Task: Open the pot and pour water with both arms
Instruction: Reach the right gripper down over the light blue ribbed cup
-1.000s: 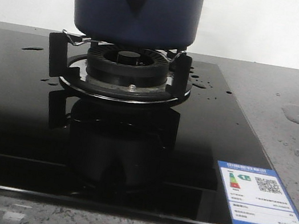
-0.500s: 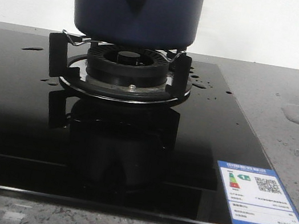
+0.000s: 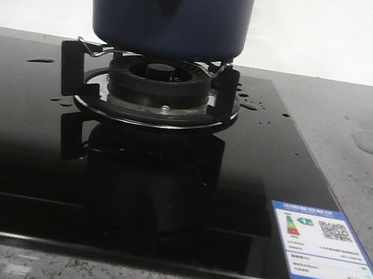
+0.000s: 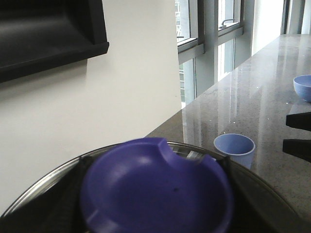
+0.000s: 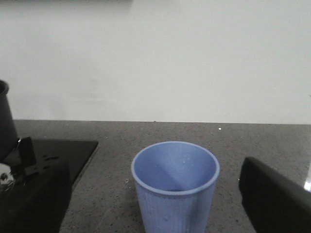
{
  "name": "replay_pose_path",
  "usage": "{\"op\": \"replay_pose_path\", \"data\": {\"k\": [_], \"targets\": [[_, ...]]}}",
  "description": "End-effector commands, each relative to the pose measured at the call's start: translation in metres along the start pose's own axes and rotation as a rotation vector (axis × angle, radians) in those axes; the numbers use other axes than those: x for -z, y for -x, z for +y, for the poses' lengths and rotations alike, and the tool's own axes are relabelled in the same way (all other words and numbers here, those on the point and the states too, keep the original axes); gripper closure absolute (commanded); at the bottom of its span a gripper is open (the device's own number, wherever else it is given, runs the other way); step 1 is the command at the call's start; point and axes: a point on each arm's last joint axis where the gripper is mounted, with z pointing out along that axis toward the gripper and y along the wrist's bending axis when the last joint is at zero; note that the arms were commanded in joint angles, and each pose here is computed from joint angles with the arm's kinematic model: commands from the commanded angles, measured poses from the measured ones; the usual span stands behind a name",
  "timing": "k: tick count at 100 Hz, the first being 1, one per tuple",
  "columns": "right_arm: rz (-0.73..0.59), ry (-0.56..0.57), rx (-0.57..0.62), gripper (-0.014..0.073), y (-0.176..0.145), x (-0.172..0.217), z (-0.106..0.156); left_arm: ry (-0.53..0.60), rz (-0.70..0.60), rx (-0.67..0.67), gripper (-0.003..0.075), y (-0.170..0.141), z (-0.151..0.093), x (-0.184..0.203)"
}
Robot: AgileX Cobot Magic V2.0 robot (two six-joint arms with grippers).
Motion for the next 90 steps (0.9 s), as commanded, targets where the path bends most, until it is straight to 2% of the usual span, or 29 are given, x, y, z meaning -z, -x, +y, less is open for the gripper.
{"op": "replay_pose_path", "data": {"k": [1,9,30,44,53,77,90], "targets": [[-0.058,-0.084,-0.066,-0.0018,0.007,-0.005,-0.008,0.036,-0.108,0.037,0.0459,0.020,-0.002,0.007],[0.019,-0.066,-0.056,-0.0018,-0.001,-0.015,-0.005,0.048,-0.108,0.038,0.0459,0.020,-0.001,0.007],[0.124,-0.093,-0.042,-0.0018,-0.015,-0.037,-0.007,0.055,-0.108,0.021,0.0459,0.020,0.000,0.007],[0.147,-0.139,-0.028,-0.0018,-0.020,-0.049,-0.010,0.055,-0.108,0.021,0.0459,0.020,0.000,0.007],[0.192,-0.129,-0.026,-0.0018,-0.023,-0.058,-0.009,0.055,-0.108,0.021,0.0459,0.020,0.000,0.007],[0.211,-0.131,-0.023,-0.0018,-0.012,-0.084,-0.008,0.056,-0.108,0.021,0.0459,0.020,0.000,0.007],[0.244,-0.139,-0.017,-0.0018,-0.018,-0.094,-0.008,0.056,-0.108,0.021,0.0459,0.020,0.000,0.007]]}}
